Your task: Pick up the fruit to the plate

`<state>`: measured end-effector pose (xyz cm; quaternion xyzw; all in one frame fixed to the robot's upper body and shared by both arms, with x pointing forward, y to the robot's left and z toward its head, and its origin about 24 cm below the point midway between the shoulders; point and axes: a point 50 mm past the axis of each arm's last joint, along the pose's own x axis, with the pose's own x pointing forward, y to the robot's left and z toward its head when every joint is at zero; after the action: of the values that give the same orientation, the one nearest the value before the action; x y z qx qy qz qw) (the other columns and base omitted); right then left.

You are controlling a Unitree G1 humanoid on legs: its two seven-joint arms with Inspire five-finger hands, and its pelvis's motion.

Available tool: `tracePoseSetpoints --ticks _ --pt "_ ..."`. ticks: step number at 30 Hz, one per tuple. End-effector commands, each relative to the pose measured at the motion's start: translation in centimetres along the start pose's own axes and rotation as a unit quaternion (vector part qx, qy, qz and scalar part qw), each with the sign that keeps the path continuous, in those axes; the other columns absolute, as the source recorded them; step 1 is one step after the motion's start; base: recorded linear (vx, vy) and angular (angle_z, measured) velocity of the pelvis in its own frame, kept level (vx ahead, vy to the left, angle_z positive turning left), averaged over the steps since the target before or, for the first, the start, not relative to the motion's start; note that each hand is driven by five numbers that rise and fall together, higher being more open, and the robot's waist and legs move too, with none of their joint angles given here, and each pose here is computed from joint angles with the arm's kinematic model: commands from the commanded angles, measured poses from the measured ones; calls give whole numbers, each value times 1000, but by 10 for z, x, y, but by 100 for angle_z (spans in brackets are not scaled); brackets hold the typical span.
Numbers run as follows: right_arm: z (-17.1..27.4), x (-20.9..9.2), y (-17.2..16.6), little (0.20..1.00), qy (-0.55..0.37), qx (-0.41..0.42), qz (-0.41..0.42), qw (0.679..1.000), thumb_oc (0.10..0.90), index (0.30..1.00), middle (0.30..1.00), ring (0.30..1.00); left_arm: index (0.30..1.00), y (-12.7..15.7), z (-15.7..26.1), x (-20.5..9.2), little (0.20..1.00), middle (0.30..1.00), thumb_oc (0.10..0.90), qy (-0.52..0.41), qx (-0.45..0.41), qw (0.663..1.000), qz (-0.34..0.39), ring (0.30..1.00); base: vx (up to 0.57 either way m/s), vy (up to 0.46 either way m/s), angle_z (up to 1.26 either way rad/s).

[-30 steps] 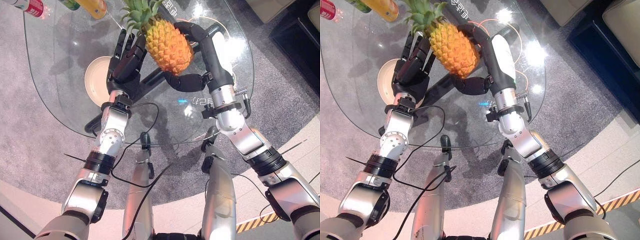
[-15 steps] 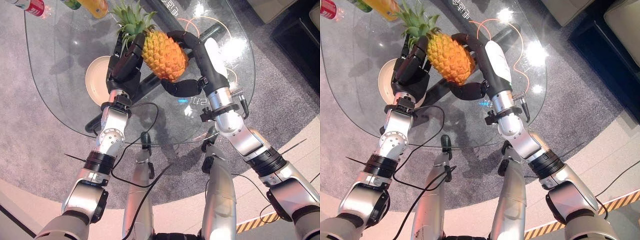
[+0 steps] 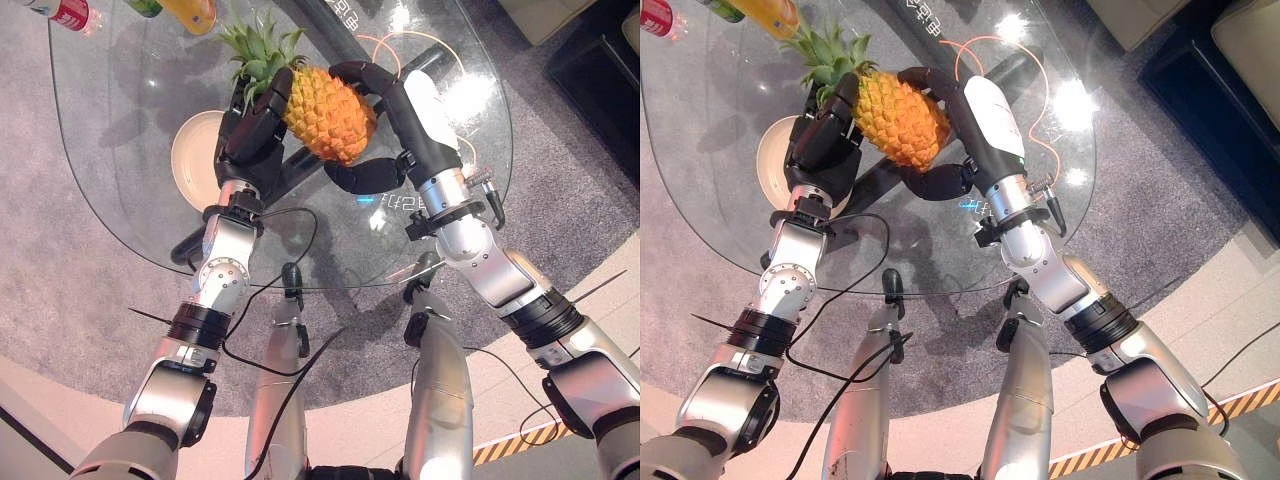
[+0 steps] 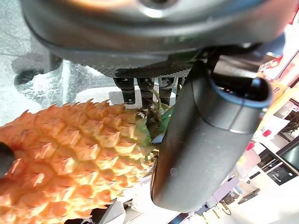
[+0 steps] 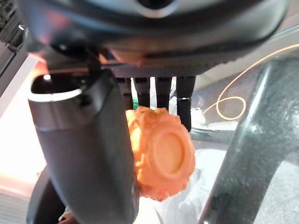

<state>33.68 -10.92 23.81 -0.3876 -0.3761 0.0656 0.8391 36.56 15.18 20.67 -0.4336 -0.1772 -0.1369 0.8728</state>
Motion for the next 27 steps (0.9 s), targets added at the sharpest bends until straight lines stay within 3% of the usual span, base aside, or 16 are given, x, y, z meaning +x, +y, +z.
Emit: tracePoseSetpoints --ticks 1,10,11,13,14,27 --pt "83 15 -16 200 -219 -2 -13 976 100 300 300 300 900 -67 31 9 900 900 800 -85 -17 985 -148 900 0 0 0" --pt "88 13 -15 200 -242 -24 4 970 100 300 300 300 900 -67 37 7 900 900 800 -108 -23 983 -150 900 0 0 0" --pt "87 13 -15 200 -243 -26 5 970 100 300 300 300 655 -67 38 6 615 655 515 -112 -24 982 -151 655 0 0 0" --pt "87 13 -14 200 -248 -31 6 968 100 300 300 300 356 -68 40 6 266 356 166 -123 -27 981 -150 356 0 0 0" --pt "87 13 -14 200 -249 -33 6 968 100 300 300 300 300 -69 41 6 200 300 100 -127 -25 980 -149 300 0 0 0" --pt "91 12 -15 200 -273 -59 10 960 100 300 300 300 300 -72 56 2 200 300 100 -196 -7 970 -145 300 0 0 0"
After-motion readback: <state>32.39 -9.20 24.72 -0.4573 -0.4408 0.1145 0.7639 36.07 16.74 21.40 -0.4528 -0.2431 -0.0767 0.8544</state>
